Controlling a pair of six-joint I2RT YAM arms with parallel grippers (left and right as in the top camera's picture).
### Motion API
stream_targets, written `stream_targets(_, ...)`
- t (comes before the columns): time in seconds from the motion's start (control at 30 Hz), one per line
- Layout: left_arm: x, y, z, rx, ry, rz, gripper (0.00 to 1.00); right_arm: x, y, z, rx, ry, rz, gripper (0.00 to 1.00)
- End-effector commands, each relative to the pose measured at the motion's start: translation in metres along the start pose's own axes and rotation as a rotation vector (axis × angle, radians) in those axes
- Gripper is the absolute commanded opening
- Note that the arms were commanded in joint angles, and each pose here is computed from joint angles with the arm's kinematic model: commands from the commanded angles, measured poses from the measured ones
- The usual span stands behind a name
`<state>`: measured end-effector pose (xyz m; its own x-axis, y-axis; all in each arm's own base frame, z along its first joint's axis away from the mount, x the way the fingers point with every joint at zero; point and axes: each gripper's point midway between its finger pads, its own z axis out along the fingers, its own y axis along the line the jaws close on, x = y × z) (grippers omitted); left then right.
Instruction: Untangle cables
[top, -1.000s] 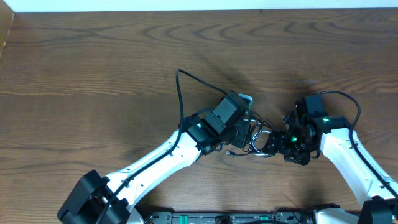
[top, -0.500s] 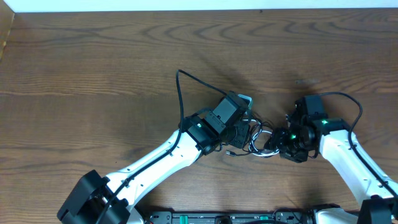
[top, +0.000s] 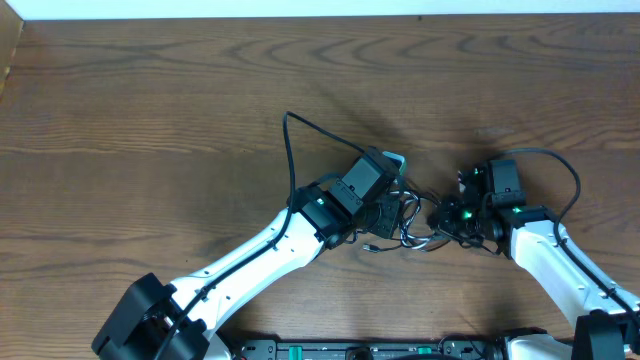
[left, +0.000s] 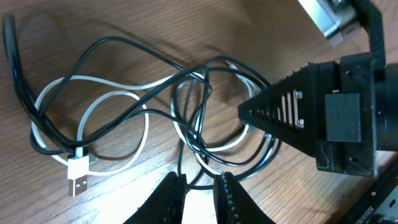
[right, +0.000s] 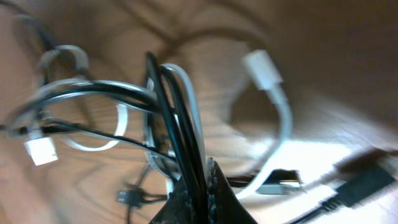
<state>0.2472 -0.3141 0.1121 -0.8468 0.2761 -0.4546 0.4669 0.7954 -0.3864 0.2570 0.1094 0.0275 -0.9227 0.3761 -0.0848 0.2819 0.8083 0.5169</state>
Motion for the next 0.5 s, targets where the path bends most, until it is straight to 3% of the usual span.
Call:
stream_targets(0.0, -0.006, 0.003, -0.003, -0.009, -0.016, -0.019, 0.21, 0.004, 0.02, -0.003, -0.11, 0.024, -0.089, 0.01)
stream_targets(0.47, -0.007, 0.011, -0.003, -0.019, -0.016, -0.109, 0.21, 0.003, 0.087, -0.023, -0.47, 0.027, -0.288, 0.01)
